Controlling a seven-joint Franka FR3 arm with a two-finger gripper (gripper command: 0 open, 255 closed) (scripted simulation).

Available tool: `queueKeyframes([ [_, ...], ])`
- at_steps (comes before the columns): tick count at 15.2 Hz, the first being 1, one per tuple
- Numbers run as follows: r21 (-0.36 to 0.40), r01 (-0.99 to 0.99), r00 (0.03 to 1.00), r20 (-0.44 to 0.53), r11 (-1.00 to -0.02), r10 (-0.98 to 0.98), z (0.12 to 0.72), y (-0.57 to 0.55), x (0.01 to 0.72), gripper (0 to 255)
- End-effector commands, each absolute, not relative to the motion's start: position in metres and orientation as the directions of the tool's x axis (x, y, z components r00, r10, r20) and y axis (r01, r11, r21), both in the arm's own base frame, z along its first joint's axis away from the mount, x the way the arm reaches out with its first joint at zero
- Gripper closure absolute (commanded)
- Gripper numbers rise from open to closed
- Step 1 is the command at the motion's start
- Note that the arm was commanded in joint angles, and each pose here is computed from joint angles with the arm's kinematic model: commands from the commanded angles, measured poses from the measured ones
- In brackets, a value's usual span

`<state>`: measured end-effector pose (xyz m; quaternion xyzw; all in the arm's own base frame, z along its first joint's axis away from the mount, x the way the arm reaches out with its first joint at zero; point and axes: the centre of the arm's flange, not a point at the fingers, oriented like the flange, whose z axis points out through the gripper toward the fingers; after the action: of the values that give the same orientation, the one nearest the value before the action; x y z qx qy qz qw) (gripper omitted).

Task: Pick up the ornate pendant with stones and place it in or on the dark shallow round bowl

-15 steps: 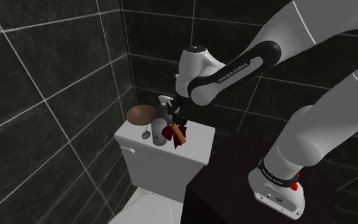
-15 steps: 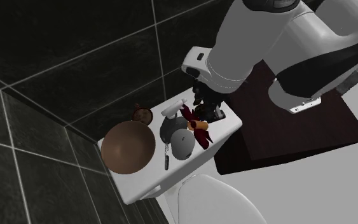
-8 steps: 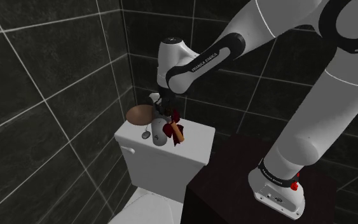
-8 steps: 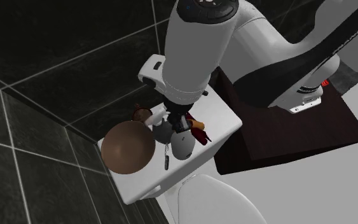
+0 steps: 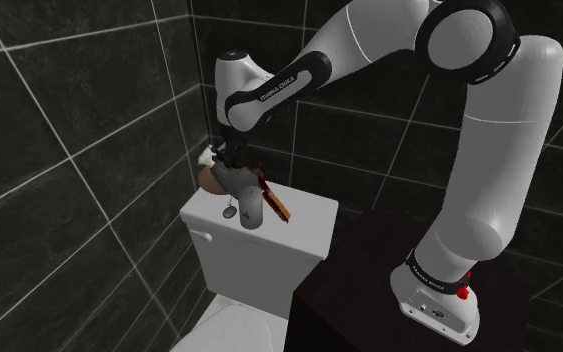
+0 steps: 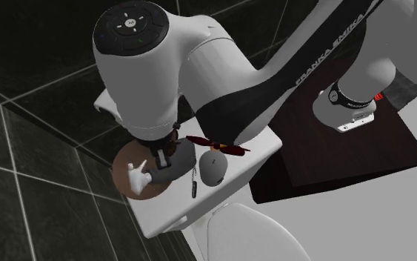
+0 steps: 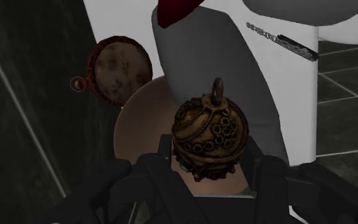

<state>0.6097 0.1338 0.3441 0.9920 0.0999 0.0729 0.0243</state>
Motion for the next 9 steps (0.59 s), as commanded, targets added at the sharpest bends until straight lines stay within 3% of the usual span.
queueKeyframes([
  [1,0.063,0.195,0.97,0.136,-0.979,0.202,0.346,0.14,0.633,255],
  [5,0.063,0.195,0.97,0.136,-0.979,0.202,0.348,0.148,0.682,255],
  [9,0.063,0.195,0.97,0.136,-0.979,0.202,0.326,0.148,0.682,255],
])
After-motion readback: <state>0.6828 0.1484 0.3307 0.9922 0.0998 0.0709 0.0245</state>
